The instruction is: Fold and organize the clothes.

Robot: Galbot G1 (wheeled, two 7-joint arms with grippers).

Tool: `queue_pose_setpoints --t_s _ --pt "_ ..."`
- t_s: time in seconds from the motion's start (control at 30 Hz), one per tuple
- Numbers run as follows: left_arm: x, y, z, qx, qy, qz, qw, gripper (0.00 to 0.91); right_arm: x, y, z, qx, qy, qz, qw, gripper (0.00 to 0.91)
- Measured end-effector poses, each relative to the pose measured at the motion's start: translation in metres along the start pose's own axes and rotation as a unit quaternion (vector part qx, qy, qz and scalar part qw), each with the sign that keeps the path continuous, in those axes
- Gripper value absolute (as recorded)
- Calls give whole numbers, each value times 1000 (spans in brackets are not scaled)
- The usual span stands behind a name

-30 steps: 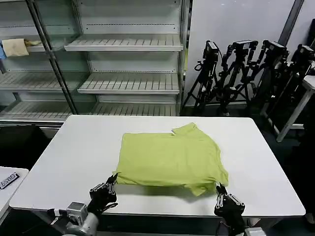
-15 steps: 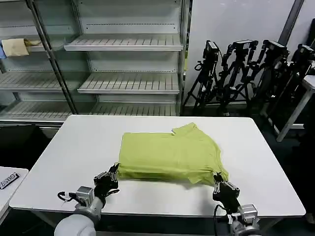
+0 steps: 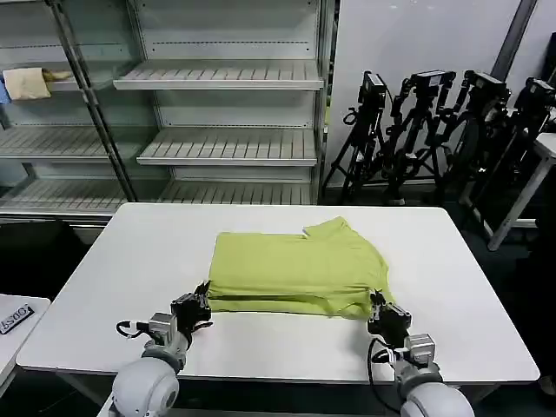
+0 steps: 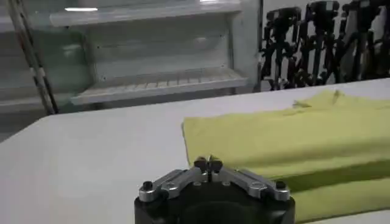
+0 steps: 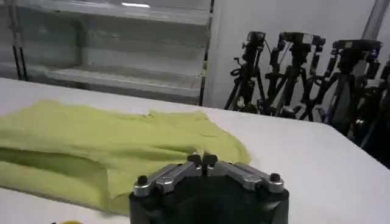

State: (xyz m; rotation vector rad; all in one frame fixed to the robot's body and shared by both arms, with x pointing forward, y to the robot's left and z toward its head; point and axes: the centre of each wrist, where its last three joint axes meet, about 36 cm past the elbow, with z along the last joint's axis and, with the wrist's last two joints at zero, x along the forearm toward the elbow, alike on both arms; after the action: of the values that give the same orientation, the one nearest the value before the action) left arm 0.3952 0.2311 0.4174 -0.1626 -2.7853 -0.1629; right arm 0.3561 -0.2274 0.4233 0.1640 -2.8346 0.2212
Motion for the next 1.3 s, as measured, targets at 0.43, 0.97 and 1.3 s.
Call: queue_pose_setpoints --t_s 0.43,0.97,1.3 --pt "-2 0 5 21 7 -6 1000 907 12 -7 7 0 -3 13 1000 907" --pt "13 -6 2 56 34 23 998 30 32 -29 21 -36 45 57 997 907" --pt "5 -7 7 64 51 34 996 20 25 -31 25 -47 60 55 996 0"
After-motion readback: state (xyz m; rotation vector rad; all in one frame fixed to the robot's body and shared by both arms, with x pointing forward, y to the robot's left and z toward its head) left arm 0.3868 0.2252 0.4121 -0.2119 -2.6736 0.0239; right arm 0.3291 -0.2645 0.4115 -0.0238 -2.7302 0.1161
